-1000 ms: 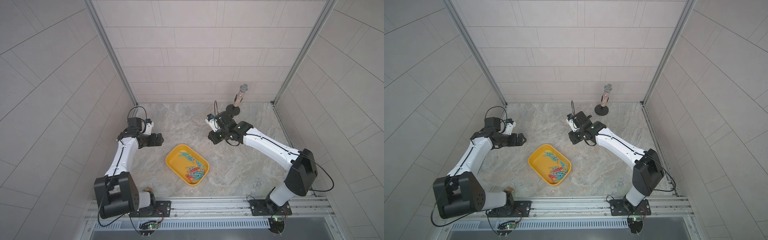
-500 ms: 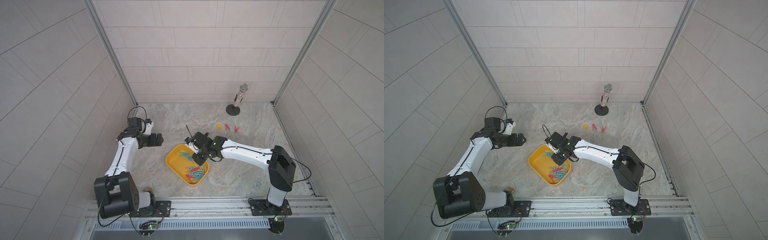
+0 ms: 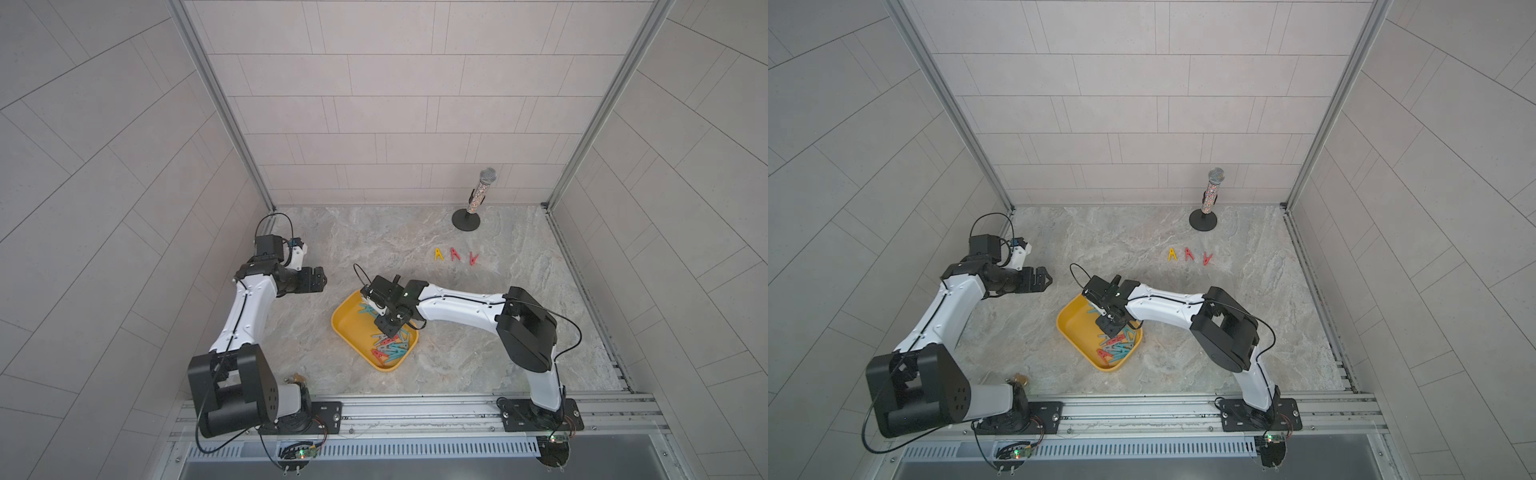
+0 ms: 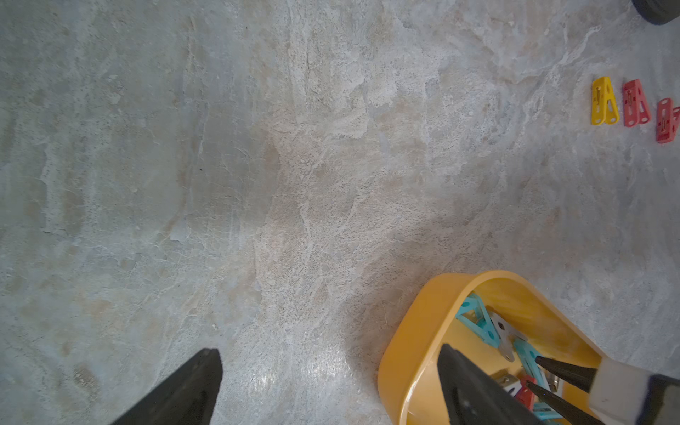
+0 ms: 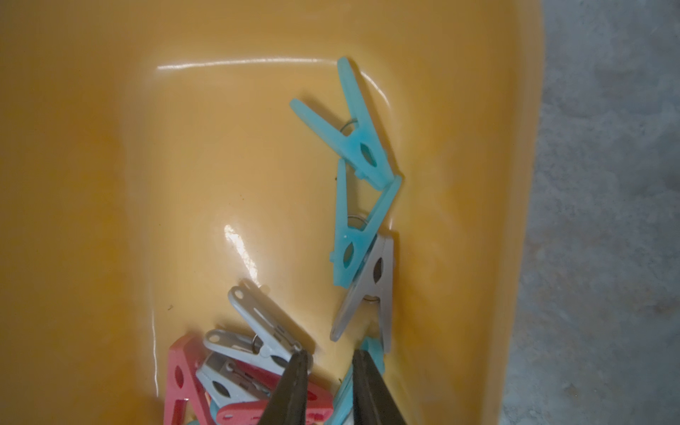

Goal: Take the clothespins out of the storage box
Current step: Pick up the clothespin from the storage box.

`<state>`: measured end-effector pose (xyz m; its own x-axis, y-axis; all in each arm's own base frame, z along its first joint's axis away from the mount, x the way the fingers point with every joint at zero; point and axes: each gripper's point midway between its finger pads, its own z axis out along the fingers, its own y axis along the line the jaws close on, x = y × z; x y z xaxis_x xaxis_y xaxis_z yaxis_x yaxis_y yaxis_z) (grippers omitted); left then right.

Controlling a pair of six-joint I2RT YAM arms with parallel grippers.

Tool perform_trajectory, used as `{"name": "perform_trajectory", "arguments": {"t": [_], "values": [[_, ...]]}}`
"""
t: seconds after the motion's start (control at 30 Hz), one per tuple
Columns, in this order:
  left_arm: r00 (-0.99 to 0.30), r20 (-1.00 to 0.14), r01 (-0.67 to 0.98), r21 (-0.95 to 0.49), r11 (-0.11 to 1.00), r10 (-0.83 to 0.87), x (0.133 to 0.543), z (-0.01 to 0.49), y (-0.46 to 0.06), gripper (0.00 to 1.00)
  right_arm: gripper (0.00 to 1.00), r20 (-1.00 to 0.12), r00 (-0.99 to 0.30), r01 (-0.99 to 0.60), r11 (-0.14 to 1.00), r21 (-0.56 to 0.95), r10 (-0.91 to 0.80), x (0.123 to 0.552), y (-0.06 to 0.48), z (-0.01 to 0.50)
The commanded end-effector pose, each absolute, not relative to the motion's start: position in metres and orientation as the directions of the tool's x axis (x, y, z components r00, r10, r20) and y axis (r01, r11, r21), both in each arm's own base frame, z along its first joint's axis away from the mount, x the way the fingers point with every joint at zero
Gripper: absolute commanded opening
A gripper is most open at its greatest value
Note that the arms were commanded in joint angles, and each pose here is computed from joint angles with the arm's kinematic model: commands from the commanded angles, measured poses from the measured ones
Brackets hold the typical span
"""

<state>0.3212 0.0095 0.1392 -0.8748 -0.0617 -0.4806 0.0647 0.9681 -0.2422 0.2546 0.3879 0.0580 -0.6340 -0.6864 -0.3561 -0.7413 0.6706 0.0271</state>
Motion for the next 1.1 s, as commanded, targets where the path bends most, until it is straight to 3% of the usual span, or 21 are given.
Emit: {"name": "perform_trajectory", "arguments": {"t": [0.0, 0.97, 1.07], "values": [[-0.876, -0.479, 0.061, -0.238, 0.969, -0.062, 0.319, 0.141, 0.012, 1.00, 0.25, -0.331, -0.648, -0.728, 0.686, 0.003, -0.686, 0.257, 0.386, 0.052], [-0.874, -0.482, 0.065, -0.240, 0.968, -0.061, 0.318, 0.141, 0.011, 1.00, 0.21, -0.286, -0.660, -0.720, 0.693, -0.019, -0.694, 0.261, 0.386, 0.016], [-0.874, -0.483, 0.065, -0.240, 0.969, -0.061, 0.318, 0.142, 0.011, 1.00, 0.16, -0.289, -0.660, -0.719, 0.695, -0.024, -0.693, 0.262, 0.386, 0.016]]}}
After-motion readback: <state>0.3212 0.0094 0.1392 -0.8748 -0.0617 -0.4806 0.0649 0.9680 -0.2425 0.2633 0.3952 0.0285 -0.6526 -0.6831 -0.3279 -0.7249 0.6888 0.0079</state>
